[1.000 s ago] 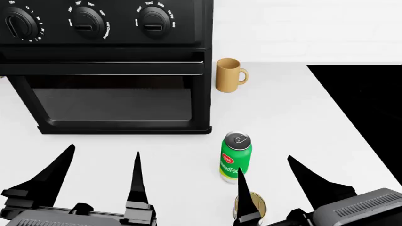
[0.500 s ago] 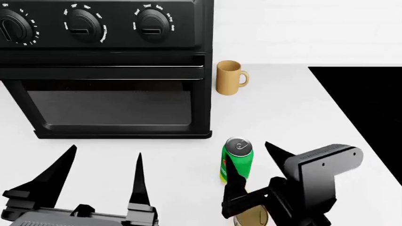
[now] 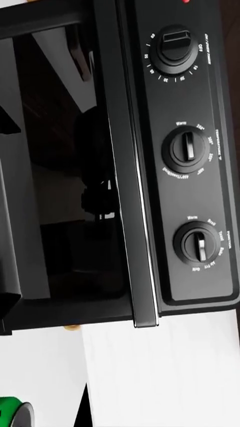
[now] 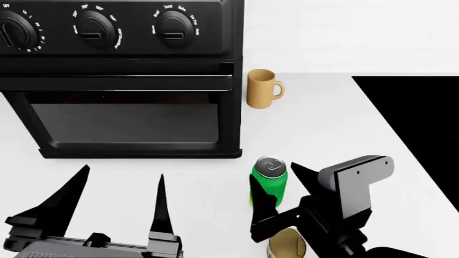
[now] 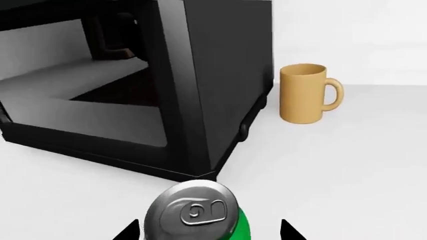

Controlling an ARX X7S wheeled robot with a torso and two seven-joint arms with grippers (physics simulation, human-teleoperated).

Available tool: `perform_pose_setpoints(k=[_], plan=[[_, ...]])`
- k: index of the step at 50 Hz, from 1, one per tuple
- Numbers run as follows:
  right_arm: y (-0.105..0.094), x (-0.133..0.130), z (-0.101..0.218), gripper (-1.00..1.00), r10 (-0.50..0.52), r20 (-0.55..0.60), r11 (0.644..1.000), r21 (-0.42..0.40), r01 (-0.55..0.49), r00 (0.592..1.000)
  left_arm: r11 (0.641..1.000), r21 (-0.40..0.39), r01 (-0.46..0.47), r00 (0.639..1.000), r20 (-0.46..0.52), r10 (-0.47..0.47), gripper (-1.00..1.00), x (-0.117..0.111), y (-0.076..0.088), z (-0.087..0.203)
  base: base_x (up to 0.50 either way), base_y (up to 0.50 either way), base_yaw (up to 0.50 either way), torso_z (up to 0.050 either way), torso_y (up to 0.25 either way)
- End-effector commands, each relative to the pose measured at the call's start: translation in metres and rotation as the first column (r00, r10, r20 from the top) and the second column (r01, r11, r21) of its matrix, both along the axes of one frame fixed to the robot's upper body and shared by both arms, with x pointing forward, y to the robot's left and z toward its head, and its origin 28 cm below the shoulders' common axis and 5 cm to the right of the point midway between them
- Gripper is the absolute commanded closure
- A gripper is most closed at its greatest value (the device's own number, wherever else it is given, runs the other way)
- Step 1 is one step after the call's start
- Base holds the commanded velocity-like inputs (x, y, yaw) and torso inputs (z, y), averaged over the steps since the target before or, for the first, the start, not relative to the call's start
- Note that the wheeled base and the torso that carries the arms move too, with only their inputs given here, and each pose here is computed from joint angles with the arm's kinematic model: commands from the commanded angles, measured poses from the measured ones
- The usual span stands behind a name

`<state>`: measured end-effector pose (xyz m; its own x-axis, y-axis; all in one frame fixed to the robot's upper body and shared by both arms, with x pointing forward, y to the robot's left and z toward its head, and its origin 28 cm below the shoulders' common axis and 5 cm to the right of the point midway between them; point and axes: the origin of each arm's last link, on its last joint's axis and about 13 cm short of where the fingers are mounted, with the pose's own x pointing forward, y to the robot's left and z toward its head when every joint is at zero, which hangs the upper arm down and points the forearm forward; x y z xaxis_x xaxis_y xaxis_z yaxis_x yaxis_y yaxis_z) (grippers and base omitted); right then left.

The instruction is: Pick the cans from the counter and place them in their designated side in the cabinet.

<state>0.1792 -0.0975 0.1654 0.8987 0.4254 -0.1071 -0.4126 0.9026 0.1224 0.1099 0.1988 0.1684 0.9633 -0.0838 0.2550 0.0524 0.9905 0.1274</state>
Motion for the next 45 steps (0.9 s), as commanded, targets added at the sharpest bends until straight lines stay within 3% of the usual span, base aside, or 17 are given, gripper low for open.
perform_pose_setpoints(k=[1,8,9,22,32,38,41,45], plan=[[0.002,-0.005,-0.005,-1.00,0.034,-0.038,0.999,0.012,-0.034,0.999,1.000,-0.002,0.002,1.000,-0.001,-0.002,-1.00,0.001,-0.001,0.000,0.00,0.00,0.00,0.000,0.000],[0.002,-0.003,-0.009,-1.00,0.036,-0.045,0.999,0.011,-0.036,0.998,1.000,-0.002,0.004,1.000,0.001,-0.004,-1.00,0.000,-0.001,0.000,0.00,0.00,0.00,0.000,0.000],[0.002,-0.002,-0.009,1.00,0.037,-0.041,0.999,0.014,-0.036,0.998,1.000,-0.001,0.004,1.000,0.000,-0.004,-1.00,0.000,-0.002,0.000,0.00,0.00,0.00,0.000,0.000],[-0.001,0.003,-0.009,1.00,0.025,0.018,0.999,0.031,-0.025,1.000,1.000,0.002,0.004,1.000,0.000,-0.004,-1.00,0.000,-0.001,0.000,0.00,0.00,0.00,0.000,0.000],[-0.008,-0.011,0.048,1.00,-0.081,0.271,0.996,0.067,0.065,0.959,1.000,0.001,0.010,1.000,-0.003,-0.010,-1.00,0.000,-0.001,-0.001,0.00,0.00,0.00,0.000,0.000],[-0.013,-0.024,0.095,1.00,-0.176,0.460,0.984,0.092,0.151,0.870,1.000,0.000,0.019,1.000,-0.015,-0.019,-1.00,0.002,-0.002,-0.005,0.00,0.00,0.00,0.000,0.000],[-0.014,-0.032,0.121,1.00,-0.210,0.563,0.978,0.109,0.180,0.799,1.000,0.000,0.024,1.000,-0.019,-0.024,-1.00,0.003,-0.002,-0.006,0.00,0.00,0.00,0.000,0.000],[-0.015,-0.044,0.156,1.00,-0.267,0.699,0.963,0.160,0.219,0.664,1.000,-0.001,0.028,0.999,-0.024,-0.028,-1.00,0.004,-0.002,-0.008,0.00,0.00,0.00,0.000,0.000]])
